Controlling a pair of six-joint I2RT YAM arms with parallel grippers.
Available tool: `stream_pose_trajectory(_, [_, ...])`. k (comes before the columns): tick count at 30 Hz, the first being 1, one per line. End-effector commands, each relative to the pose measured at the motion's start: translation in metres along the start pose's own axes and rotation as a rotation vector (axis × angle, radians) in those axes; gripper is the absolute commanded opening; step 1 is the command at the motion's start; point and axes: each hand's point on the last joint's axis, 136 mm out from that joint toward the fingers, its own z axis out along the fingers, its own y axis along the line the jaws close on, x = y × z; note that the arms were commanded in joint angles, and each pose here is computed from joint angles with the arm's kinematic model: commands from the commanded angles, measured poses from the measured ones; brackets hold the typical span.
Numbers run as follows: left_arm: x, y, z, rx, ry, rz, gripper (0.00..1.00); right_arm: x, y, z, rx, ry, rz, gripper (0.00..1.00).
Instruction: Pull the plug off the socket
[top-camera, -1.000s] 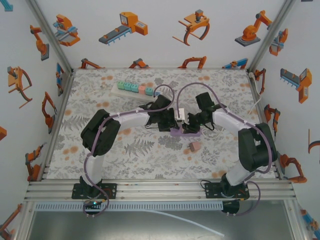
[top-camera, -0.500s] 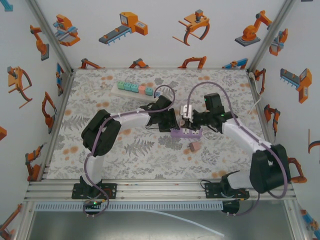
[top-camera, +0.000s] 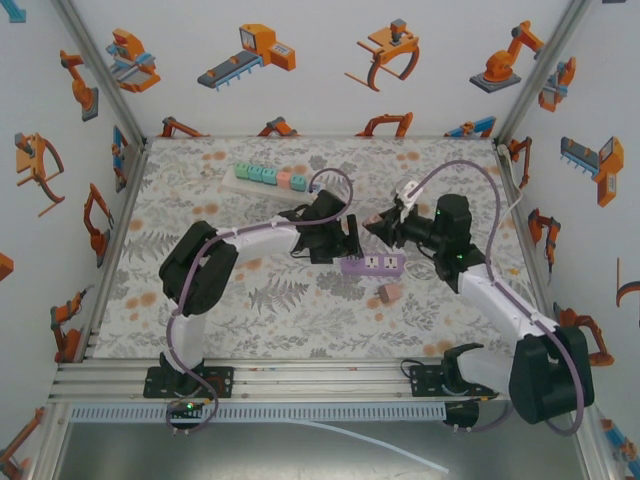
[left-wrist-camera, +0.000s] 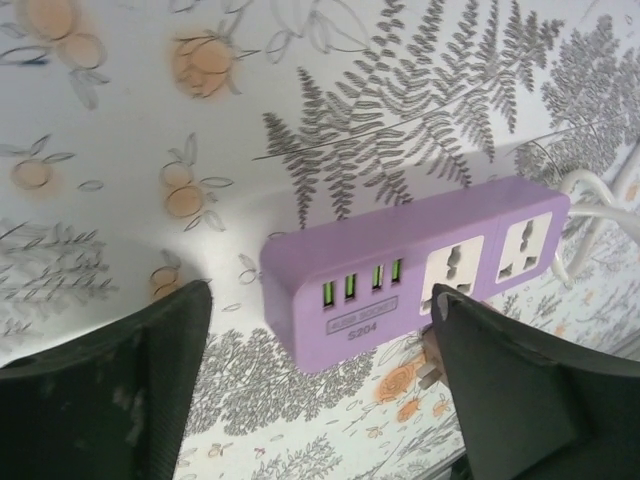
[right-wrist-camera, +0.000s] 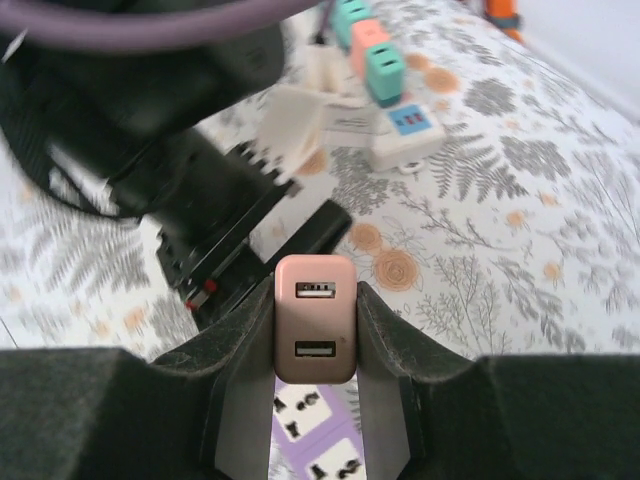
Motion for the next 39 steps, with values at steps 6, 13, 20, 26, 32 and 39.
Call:
stream_pose_trajectory(6, [-0.045,-0.015,-0.092,0.007,-0.216,0.122,1.0,-0.051,-0.028,-0.058,0.315,-0.188,0.49,0.0])
stream_pose_trajectory(13, [-0.052,-0.015,-0.176,0.09,-0.392,0.263,0.97,-0.036,-0.006,-0.078,0.277,-0.199,0.697,0.0])
stream_pose_trajectory(20, [-0.026,-0.004,-0.244,0.15,-0.474,0.438,0.97,0.015,0.021,-0.068,0.269,-0.042,0.878,0.0])
stream_pose_trajectory(26, [0.011,0.021,-0.254,0.135,-0.373,0.455,0.97,0.083,0.049,-0.044,0.269,0.127,0.933,0.0])
stream_pose_trajectory(32, [0.029,0.046,-0.23,0.094,-0.323,0.377,0.97,0.132,0.06,-0.026,0.322,0.232,0.894,0.0])
stream_pose_trajectory(39, [0.029,0.045,-0.221,0.09,-0.309,0.379,0.97,0.172,0.063,-0.01,0.347,0.317,0.919,0.0])
